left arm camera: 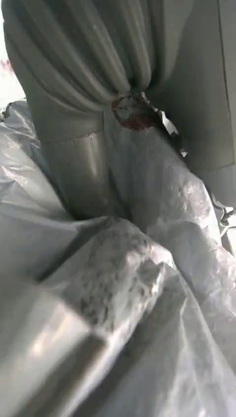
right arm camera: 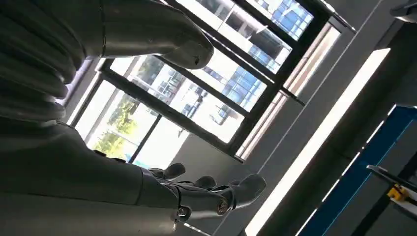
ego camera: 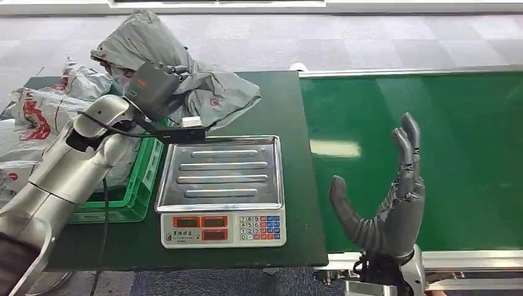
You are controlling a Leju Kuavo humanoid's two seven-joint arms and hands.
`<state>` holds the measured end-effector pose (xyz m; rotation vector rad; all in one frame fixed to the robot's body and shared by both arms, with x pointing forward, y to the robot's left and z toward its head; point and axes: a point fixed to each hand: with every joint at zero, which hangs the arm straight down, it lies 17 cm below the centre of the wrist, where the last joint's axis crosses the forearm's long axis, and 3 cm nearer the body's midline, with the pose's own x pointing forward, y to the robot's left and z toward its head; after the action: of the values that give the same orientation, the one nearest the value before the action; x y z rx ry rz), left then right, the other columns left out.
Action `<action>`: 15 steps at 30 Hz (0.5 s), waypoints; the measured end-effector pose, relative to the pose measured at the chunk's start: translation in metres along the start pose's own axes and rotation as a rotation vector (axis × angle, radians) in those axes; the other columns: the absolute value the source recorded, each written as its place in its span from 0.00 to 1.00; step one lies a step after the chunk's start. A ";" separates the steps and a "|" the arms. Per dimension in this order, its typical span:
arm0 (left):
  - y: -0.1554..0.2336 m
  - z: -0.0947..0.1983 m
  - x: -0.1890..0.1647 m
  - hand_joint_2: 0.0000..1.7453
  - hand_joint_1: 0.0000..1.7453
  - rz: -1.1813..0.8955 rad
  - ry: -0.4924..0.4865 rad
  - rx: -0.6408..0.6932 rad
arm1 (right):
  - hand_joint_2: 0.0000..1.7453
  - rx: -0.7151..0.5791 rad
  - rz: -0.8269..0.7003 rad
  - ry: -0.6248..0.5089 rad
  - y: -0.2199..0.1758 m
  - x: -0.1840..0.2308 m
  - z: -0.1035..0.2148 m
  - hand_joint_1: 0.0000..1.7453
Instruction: Moved the parcel from conveyor to table for the left to box.
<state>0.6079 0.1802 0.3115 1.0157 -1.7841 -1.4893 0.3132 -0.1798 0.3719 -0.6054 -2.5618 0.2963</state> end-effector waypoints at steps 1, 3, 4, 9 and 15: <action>0.004 0.001 -0.004 1.00 1.00 0.002 0.008 0.009 | 1.00 0.001 0.001 -0.001 0.000 0.000 0.000 0.00; 0.010 0.002 -0.012 1.00 1.00 -0.002 0.028 0.022 | 1.00 0.004 0.002 -0.002 0.000 -0.001 0.001 0.00; 0.013 0.003 -0.018 1.00 1.00 -0.012 0.043 0.029 | 1.00 0.005 0.002 -0.003 0.000 -0.001 0.001 0.00; 0.021 0.008 -0.036 1.00 1.00 -0.031 0.078 0.050 | 1.00 0.008 0.002 -0.007 0.000 -0.002 0.002 0.00; 0.022 0.011 -0.044 1.00 1.00 -0.049 0.100 0.051 | 1.00 0.013 0.005 -0.009 0.001 -0.003 0.002 0.00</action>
<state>0.6182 0.2255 0.3324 1.1464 -1.7459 -1.4036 0.3141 -0.1808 0.3686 -0.6066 -2.5652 0.3175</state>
